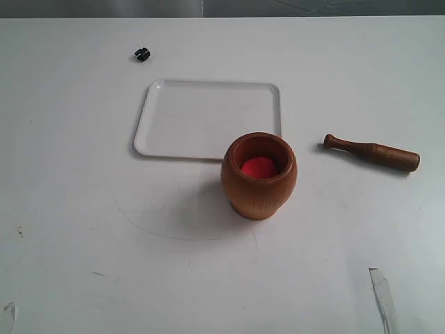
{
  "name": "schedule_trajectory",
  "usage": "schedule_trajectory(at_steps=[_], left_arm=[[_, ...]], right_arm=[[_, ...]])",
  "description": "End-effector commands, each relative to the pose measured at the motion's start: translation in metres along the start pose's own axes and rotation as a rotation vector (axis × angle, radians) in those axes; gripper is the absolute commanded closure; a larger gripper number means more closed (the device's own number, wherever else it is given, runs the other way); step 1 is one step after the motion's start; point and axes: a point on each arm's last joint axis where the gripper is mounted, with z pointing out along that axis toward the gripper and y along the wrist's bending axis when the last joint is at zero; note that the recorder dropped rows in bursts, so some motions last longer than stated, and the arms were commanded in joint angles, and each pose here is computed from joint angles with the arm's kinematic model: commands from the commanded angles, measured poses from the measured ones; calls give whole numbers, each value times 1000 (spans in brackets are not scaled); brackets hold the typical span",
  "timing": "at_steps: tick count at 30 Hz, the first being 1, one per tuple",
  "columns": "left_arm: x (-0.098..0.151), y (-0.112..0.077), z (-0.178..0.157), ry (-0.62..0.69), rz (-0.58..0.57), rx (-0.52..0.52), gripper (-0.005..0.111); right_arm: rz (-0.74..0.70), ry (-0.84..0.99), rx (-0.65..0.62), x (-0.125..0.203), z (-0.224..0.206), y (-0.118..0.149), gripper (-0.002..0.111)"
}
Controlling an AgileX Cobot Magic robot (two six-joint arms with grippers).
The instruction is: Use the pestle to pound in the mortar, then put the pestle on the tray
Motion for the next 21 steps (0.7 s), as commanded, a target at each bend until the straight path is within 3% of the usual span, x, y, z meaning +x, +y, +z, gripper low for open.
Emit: schedule_trajectory(at_steps=[1,9,16,21], left_arm=[[0,-1,0,-7,-12,8,107],[0,-1,0,-7,-12,8,107],[0,-1,0,-7,-12,8,107],[0,-1,0,-7,-12,8,107]], right_arm=[[-1,-5,4,1,0,0,108],[-11,-37,8,-2,0,-1,108],[151,-308,11,-26,-4,-3,108],[162,-587,63,-49,-15,-9,108]])
